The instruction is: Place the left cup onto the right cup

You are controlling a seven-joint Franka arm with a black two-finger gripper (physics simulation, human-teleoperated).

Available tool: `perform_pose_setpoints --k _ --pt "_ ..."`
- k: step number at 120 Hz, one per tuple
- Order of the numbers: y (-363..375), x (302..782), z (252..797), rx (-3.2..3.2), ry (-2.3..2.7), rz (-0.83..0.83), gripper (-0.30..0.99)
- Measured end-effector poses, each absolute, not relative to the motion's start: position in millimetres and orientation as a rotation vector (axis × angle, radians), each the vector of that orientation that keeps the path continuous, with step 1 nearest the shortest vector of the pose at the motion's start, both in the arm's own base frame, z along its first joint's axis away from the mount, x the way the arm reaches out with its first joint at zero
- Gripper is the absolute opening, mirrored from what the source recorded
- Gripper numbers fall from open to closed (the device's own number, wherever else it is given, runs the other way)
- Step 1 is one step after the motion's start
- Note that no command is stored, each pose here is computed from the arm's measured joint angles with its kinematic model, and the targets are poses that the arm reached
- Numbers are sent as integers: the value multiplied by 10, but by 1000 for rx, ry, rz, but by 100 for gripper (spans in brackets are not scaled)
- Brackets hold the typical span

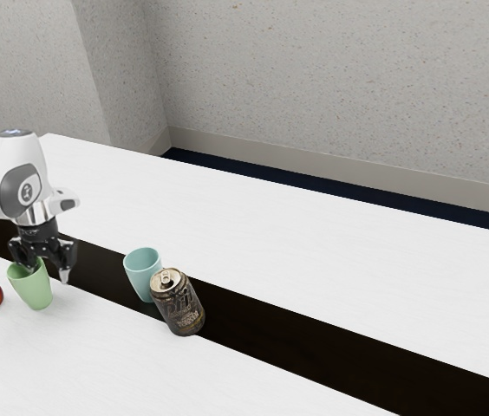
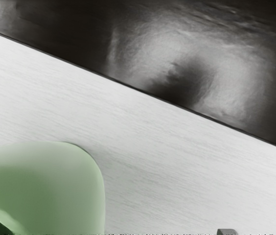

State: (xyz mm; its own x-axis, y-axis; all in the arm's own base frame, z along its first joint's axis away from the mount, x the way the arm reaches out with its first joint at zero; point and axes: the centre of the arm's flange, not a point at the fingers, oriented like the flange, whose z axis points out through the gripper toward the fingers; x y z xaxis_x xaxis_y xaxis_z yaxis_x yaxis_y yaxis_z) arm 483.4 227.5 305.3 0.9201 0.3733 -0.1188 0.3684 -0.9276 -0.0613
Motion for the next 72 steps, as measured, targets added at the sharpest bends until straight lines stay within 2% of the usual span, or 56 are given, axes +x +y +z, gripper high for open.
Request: perform_pose_setpoints --k 13,27,45,72 --pt "2273 4826 3072 -3042 -584 208 16" --pt "2282 4816 3074 -3042 -582 217 4" --pt "2294 4805 3080 -3041 -575 228 -4" --pt "2306 4811 3161 -3016 -528 234 -8"
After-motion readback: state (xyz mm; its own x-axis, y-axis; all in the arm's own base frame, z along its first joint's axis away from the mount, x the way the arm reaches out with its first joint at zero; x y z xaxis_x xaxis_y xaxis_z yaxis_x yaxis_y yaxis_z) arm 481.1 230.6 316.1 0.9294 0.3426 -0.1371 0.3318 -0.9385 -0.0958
